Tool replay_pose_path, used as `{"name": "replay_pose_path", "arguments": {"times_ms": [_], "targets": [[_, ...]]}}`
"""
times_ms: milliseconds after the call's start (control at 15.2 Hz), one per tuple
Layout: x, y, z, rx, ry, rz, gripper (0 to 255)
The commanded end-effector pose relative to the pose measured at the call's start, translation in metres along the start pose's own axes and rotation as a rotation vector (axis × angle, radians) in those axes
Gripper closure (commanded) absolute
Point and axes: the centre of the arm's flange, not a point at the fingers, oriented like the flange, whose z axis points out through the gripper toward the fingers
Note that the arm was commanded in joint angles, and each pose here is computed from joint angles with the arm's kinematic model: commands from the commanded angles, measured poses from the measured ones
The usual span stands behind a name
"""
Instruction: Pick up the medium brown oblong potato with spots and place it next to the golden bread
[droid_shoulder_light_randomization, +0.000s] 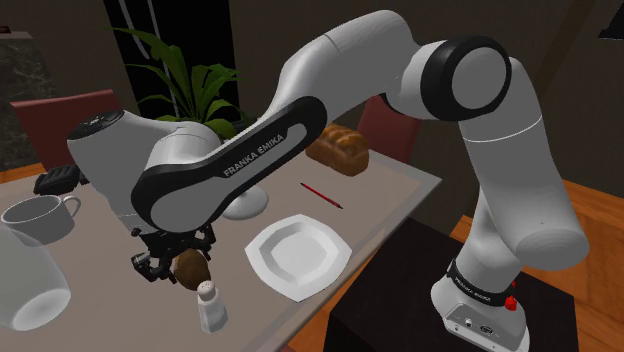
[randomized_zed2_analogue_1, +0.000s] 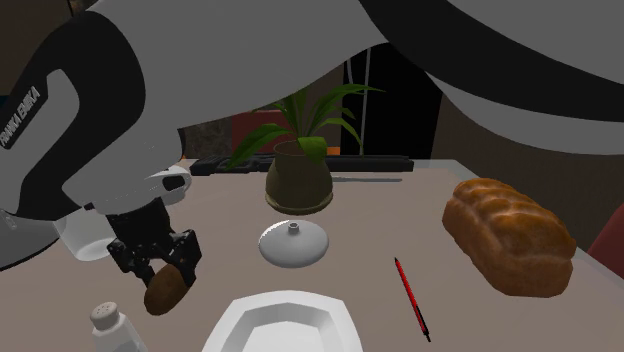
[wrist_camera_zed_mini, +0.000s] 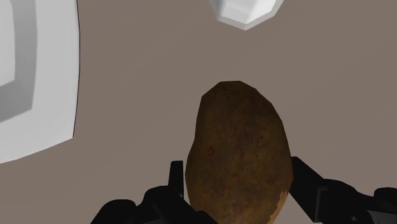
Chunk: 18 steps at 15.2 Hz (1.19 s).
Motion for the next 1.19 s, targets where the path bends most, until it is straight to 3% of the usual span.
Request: {"name": "replay_pose_path", "arguments": {"times_ms": [0,132,1122], "targets": [[0.0,0.0,0.0,0.0,0.0,0.0,255],[0.0,0.0,0.0,0.0,0.0,0.0,255],[0.001,0.012,-0.078,0.0,0.0,0.0,255]]}}
